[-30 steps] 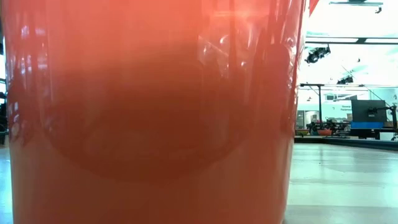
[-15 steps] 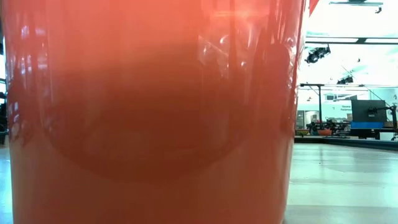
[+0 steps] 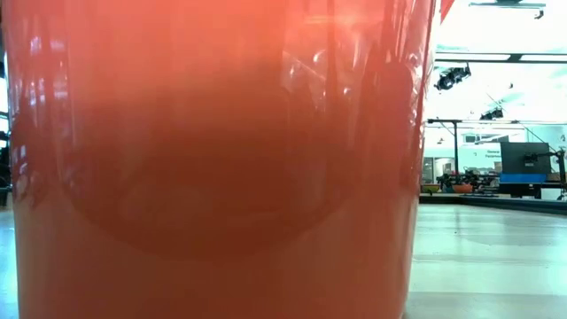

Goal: Organize candy in baskets
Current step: Put the white chocolate bar into the orange bucket

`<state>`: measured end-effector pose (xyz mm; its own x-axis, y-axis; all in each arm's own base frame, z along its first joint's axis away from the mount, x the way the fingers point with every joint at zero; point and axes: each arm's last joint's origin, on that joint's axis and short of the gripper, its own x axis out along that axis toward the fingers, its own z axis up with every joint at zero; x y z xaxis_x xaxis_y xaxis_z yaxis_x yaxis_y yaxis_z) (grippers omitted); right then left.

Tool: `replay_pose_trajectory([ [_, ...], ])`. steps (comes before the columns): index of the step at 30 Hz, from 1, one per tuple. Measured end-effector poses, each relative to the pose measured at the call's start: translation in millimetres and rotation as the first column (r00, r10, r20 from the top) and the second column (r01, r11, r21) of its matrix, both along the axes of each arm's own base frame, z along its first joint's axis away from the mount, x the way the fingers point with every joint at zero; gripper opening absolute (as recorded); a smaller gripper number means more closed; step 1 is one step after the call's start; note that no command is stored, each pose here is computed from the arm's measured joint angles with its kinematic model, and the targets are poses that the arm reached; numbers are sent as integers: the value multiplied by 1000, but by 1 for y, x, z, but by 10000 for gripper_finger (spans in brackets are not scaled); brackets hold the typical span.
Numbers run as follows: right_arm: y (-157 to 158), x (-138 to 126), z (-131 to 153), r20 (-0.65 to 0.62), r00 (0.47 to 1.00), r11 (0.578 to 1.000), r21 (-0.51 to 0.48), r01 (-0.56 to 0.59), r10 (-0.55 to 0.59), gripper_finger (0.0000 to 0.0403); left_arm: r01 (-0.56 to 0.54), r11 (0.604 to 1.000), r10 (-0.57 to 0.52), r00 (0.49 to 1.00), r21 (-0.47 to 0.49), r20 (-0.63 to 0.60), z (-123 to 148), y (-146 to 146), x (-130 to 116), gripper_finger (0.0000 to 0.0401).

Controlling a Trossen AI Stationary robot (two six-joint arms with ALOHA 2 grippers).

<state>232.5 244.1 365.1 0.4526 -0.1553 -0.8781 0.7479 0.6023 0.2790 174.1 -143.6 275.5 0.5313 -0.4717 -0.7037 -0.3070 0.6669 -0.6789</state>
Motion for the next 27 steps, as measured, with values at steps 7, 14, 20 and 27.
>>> replay_pose_trajectory([
  [7,8,11,14,36,999,973,231,-26,18,190,122,991,-111,980,62,-163,-9,-24,-43,131],
  [14,20,22,24,166,986,927,370,-68,6,190,183,966,-144,968,183,-207,-16,-28,-66,131],
  [20,25,26,28,214,977,905,415,-88,-3,190,204,940,-164,973,272,-163,-17,-28,-73,131],
  [27,25,26,28,219,976,903,421,-90,-4,190,189,921,-166,982,341,-94,-18,-29,-75,131],
])
